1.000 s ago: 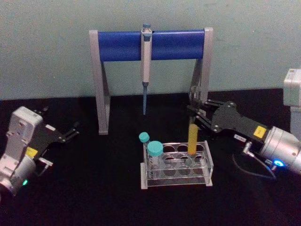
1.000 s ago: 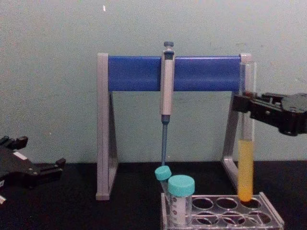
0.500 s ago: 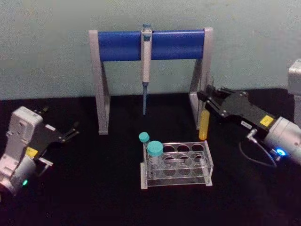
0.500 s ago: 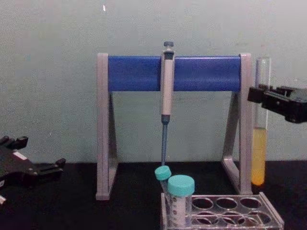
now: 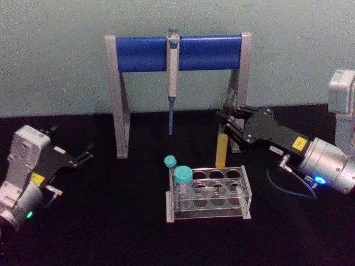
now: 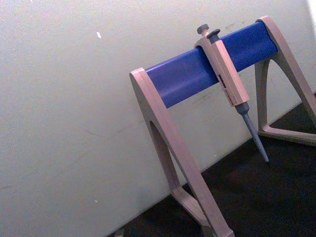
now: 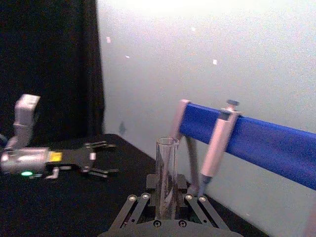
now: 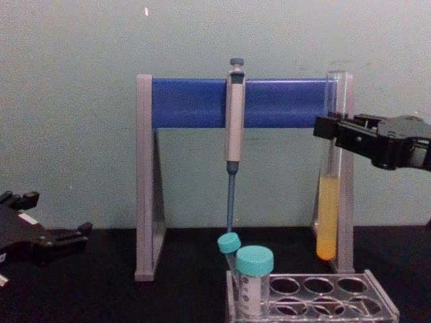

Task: Pick up the test tube from the test tube rack, shake it, then place it back into the test tube rack.

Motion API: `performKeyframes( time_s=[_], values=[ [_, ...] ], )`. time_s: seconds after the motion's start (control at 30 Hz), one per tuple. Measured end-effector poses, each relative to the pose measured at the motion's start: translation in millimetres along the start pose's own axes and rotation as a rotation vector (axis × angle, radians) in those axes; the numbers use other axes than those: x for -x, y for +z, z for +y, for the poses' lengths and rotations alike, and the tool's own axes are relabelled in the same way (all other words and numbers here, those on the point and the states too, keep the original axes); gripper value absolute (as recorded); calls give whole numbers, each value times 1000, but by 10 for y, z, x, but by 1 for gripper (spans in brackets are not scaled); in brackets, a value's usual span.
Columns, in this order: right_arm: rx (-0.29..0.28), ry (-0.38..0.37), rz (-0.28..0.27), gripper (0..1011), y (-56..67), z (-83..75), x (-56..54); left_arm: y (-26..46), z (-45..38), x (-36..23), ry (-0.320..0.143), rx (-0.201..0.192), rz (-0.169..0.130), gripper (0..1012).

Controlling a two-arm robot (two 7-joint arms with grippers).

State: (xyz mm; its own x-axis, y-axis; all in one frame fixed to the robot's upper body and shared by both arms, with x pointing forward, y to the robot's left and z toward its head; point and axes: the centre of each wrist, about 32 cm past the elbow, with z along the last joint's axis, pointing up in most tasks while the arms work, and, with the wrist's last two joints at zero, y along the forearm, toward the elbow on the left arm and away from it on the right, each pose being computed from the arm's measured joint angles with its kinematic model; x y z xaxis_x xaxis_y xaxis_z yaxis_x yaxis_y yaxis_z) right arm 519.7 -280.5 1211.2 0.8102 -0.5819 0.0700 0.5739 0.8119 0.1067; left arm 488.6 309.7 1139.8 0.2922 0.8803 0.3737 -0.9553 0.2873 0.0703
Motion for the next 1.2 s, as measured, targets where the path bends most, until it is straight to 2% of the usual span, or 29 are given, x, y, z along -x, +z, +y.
performKeyframes(
  time_s=[0.2, 0.5, 0.8, 1.2],
  values=[
    [1, 42, 0, 238, 12, -119, 44, 0, 0, 0, 0, 0, 0, 1001],
    [10, 1, 0, 238, 19, -362, 75, 0, 0, 0, 0, 0, 0, 1002],
    [15, -5, 5, 238, 1, -415, 93, 0, 0, 0, 0, 0, 0, 1001],
    [41, -21, 22, 238, -94, -444, 85, 0, 0, 0, 0, 0, 0, 1001]
  ],
)
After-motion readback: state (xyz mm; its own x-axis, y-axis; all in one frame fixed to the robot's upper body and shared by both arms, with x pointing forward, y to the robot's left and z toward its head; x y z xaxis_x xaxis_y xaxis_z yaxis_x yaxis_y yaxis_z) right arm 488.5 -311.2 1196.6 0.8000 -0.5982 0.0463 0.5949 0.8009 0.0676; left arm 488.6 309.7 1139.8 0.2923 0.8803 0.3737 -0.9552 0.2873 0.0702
